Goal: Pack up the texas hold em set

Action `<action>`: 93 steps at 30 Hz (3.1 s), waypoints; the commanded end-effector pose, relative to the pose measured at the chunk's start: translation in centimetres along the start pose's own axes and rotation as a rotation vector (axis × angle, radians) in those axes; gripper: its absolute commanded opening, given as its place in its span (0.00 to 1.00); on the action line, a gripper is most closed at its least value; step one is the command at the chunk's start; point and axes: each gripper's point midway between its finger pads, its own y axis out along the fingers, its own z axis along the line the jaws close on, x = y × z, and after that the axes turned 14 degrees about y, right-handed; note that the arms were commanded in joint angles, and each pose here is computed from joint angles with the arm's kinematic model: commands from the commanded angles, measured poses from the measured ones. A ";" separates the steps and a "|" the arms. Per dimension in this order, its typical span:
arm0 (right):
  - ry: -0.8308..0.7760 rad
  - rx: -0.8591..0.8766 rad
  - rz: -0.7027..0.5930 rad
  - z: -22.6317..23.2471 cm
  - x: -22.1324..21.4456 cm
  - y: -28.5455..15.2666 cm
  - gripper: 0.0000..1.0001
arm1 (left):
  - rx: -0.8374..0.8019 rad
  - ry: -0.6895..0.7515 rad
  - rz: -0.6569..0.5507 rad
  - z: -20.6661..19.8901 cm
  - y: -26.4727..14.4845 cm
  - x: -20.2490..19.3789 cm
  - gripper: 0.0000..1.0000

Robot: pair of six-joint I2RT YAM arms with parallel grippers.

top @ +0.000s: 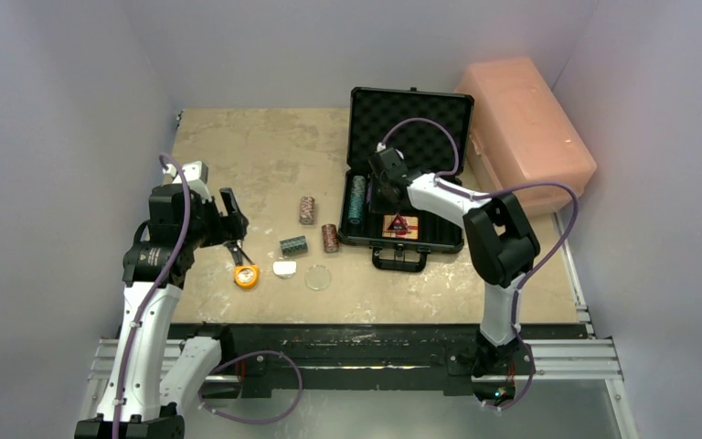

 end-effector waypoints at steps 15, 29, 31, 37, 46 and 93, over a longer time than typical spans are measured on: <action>-0.021 -0.044 -0.089 1.7 4.1 1.2 0.22 | 0.016 0.019 -0.035 0.4 -0.3 1.0 0.82; -0.045 -0.066 -0.146 1.6 6.7 1.3 0.23 | 0.014 0.020 -0.036 0.3 -0.3 1.0 0.82; -0.057 -0.063 -0.157 1.6 7.1 1.1 0.25 | 0.015 0.019 -0.035 0.4 -0.3 1.0 0.82; -0.085 -0.009 -0.180 2.7 8.0 -0.4 0.36 | 0.016 0.020 -0.035 0.4 -0.3 1.0 0.82; -0.100 0.075 -0.224 4.0 8.9 -4.9 0.72 | 0.034 0.025 -0.042 0.7 -0.5 1.0 0.82; -0.200 0.375 -0.228 1.0 -3.5 -17.5 0.99 | -0.046 -0.001 0.208 -8.0 5.0 -7.9 1.00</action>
